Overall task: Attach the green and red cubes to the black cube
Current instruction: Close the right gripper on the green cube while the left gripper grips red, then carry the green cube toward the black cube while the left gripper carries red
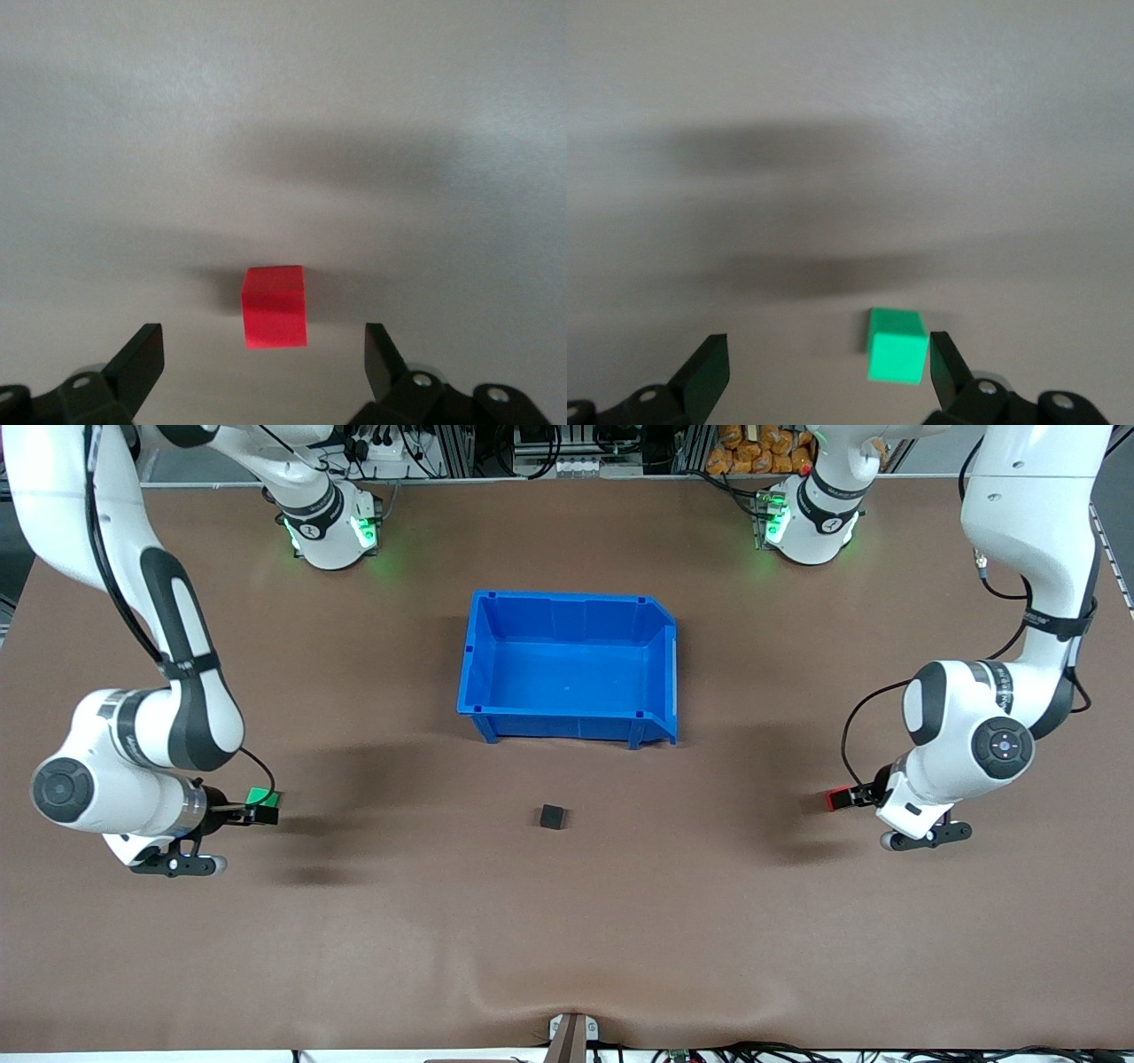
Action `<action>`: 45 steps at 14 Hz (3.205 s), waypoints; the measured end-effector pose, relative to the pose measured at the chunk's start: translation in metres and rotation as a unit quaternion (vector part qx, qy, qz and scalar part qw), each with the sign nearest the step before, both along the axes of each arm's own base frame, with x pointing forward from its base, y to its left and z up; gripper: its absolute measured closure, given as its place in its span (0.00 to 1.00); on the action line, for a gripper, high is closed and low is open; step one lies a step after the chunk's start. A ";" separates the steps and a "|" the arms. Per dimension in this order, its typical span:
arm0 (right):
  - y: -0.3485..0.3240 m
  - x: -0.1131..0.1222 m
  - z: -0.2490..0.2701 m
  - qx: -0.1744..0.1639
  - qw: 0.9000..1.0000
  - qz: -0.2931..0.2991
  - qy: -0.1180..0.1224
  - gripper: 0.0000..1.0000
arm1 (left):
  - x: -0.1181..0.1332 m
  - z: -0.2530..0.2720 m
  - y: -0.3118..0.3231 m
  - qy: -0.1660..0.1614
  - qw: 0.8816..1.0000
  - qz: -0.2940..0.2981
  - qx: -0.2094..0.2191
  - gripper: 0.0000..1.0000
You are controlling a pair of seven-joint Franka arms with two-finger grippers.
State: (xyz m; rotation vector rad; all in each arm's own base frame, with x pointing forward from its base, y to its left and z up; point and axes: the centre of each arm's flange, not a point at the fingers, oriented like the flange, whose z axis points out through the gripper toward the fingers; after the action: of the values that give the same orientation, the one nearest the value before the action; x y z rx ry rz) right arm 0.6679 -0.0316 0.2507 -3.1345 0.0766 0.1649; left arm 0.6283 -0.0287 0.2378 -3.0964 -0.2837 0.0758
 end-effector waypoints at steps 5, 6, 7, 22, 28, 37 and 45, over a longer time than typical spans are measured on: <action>-0.009 -0.046 -0.073 -0.006 0.999 -0.004 -0.035 0.00 | -0.005 -0.021 0.000 0.016 1.000 0.010 0.001 0.07; -0.010 -0.051 -0.074 -0.006 0.999 -0.005 -0.033 0.00 | -0.005 -0.024 0.001 0.017 1.000 0.012 0.001 0.07; -0.013 -0.053 -0.073 -0.006 0.999 -0.007 -0.031 0.00 | -0.005 -0.027 0.001 0.017 1.000 0.020 0.002 0.12; -0.029 -0.070 -0.072 -0.006 0.998 -0.055 -0.008 0.20 | 0.001 -0.044 0.002 0.010 0.999 0.047 0.002 0.25; -0.028 -0.069 -0.071 -0.005 0.998 -0.054 -0.009 0.59 | 0.001 -0.044 0.002 0.009 0.998 0.059 0.003 0.37; 0.004 -0.018 0.019 0.029 0.980 0.196 0.018 0.60 | 0.003 -0.042 -0.002 0.005 0.996 0.094 0.004 0.61; 0.142 0.007 0.026 0.048 0.853 0.520 -0.004 0.60 | 0.028 -0.012 -0.009 -0.033 0.980 0.198 -0.011 0.61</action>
State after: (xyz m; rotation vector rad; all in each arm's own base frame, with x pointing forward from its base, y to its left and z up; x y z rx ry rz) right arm 0.6747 0.1105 0.2769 -2.6783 -1.5517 0.1303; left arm 0.6565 -0.0377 0.2262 -3.0169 -0.9037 -0.0140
